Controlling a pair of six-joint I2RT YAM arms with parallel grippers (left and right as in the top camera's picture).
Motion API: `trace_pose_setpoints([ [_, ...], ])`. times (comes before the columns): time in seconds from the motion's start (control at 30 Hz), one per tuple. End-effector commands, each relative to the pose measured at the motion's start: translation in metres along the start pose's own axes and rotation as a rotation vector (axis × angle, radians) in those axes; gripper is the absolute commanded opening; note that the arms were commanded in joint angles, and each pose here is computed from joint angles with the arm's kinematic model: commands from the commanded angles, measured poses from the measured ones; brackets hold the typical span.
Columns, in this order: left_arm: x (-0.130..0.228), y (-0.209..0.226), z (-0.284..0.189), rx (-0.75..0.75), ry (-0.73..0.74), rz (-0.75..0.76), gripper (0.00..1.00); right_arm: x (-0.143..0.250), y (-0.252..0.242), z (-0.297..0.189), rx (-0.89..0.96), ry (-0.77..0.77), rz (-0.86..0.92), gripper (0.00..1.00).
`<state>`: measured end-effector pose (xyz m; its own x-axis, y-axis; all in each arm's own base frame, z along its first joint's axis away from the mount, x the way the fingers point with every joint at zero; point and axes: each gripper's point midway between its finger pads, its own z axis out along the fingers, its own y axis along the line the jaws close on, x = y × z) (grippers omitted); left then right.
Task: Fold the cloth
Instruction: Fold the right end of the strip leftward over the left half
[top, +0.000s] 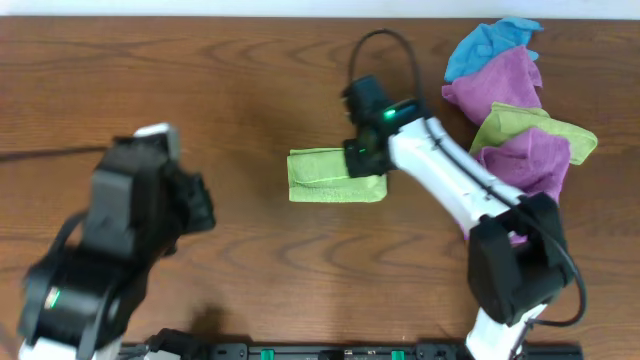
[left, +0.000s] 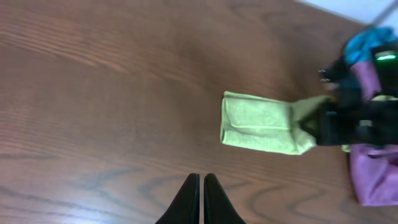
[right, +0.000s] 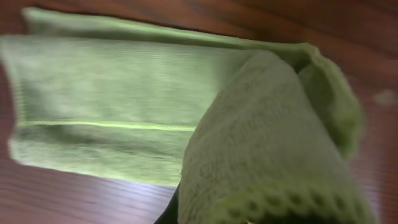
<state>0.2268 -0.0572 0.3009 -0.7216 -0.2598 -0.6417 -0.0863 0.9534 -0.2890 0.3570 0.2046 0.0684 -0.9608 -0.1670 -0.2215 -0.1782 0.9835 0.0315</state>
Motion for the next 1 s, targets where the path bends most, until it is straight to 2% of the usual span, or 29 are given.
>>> trace_pose_setpoints([
  [0.0,0.003,0.005,-0.020,0.010,-0.044,-0.034,0.06,-0.002,0.013,0.001,0.080,-0.056,-0.015,0.01],
  [0.17,0.019,0.004,-0.032,0.049,-0.013,-0.032,0.06,-0.001,0.036,0.008,0.065,-0.081,-0.062,0.01],
  [0.27,0.027,0.007,-0.032,0.040,0.018,-0.031,0.06,0.006,0.045,0.018,0.029,-0.045,-0.076,0.01],
  [0.7,0.028,0.007,-0.032,0.037,0.025,-0.027,0.06,0.016,0.089,0.015,-0.021,-0.071,-0.271,0.01],
  [0.97,0.030,0.008,-0.032,0.034,0.030,-0.027,0.05,-0.013,0.079,-0.021,0.084,-0.144,-0.250,0.01],
])
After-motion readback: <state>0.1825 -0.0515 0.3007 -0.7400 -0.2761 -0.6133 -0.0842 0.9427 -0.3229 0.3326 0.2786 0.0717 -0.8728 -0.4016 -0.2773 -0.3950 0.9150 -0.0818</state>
